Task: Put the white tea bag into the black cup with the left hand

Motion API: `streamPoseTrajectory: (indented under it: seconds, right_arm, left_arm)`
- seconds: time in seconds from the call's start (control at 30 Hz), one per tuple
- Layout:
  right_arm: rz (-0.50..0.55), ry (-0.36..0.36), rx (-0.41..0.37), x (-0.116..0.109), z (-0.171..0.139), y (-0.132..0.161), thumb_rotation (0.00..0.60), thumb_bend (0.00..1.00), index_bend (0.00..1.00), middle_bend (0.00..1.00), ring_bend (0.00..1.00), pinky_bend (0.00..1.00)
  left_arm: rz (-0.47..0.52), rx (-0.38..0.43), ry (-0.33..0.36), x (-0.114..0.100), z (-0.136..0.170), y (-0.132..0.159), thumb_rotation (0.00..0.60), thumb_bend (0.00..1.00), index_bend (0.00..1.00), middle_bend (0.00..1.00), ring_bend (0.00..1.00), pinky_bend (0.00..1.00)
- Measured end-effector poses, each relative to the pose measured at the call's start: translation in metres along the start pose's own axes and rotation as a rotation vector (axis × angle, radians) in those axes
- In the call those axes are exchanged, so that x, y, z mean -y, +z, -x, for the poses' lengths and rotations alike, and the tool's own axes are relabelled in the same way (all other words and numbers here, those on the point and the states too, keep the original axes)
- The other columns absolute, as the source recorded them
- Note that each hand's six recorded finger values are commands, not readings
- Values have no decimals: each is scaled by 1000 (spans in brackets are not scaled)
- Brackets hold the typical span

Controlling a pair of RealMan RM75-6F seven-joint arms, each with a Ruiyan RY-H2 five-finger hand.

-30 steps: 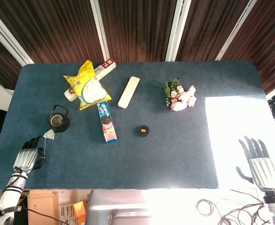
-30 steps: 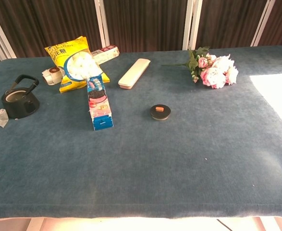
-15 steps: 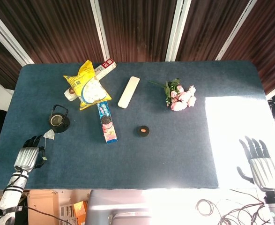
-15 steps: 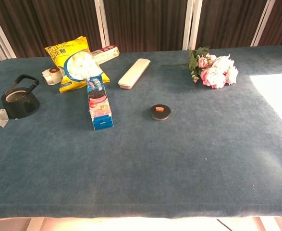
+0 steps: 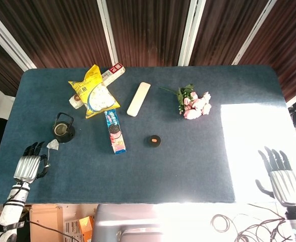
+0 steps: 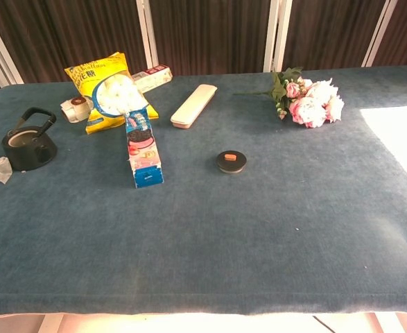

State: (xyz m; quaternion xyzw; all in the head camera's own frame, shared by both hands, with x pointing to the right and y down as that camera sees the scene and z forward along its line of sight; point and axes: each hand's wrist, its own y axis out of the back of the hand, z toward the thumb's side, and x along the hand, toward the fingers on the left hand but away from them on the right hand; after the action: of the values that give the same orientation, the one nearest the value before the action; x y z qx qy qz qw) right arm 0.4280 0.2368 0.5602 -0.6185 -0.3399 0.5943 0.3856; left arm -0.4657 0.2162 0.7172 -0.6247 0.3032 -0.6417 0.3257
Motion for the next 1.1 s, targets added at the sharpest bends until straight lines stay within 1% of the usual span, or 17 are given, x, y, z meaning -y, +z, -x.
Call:
streamPoseTrajectory:
  seconds: [0.23,0.43,0.57,0.73,1.1]
  right_arm:
    - [4,-2,3,-1,0,-1,600,242,0,0,0,0]
    - [9,-5,7,-1,0,-1,600,242,0,0,0,0]
    - [9,-3,10,-1,0,-2,600,242,0,0,0,0]
    - [6,1,9,0,2,-1,600,242,0,0,0,0]
    - [8,1,8,0,2,0,600,242,0,0,0,0]
  left_arm:
    - [27,23,60,-8,-1,4,600,372,669,76,0,113]
    - [80,45,154,-27,-4,8,600,374,679,76,0,113]
    - [104,52,223,-44,-10,7,600,374,679,76,0,112]
    - [110,55,281,-65,-17,4,600,374,683,76,0,113]
    - [71,43,407,-122,-41,2,600,373,684,88,0,113]
